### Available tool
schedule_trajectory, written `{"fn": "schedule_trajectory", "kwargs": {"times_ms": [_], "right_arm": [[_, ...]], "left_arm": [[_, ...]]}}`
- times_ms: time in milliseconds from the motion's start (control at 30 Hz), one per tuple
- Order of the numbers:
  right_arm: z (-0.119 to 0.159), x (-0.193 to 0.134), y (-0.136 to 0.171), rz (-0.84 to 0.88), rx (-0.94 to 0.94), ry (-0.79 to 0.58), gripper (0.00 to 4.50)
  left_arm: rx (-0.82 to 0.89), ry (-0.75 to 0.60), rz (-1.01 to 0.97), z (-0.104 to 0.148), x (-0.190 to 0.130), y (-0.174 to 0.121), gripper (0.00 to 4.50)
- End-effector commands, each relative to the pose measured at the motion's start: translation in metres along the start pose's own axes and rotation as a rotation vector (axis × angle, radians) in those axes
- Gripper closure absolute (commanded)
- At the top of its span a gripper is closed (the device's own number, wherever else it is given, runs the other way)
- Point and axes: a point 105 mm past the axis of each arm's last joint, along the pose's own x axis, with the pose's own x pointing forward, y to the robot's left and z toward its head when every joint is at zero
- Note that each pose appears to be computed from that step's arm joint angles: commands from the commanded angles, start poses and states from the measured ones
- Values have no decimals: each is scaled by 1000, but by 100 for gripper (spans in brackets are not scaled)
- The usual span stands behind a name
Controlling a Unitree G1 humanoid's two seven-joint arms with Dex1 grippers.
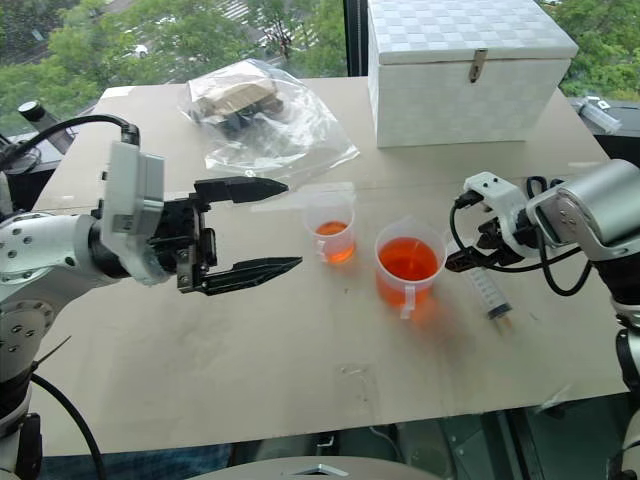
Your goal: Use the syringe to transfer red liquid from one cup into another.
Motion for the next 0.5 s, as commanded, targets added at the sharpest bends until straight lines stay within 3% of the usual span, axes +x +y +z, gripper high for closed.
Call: {"fn": "schedule_trajectory", "kwargs": {"times_ms": [33, 367, 433, 500], "right_arm": [[11, 1, -8, -44, 55, -12, 5], [4, 24, -13, -96, 118, 50, 5], [3, 24, -13, -101, 125, 48, 56], [2, 25, -14, -101, 133, 44, 138]], "left_arm": [[49, -14, 16, 7, -1, 2, 0], [41, -43, -25, 19, -1, -2, 0], [27, -37, -40, 20, -2, -3, 0], [17, -36, -49, 22, -2, -3, 0]]}}
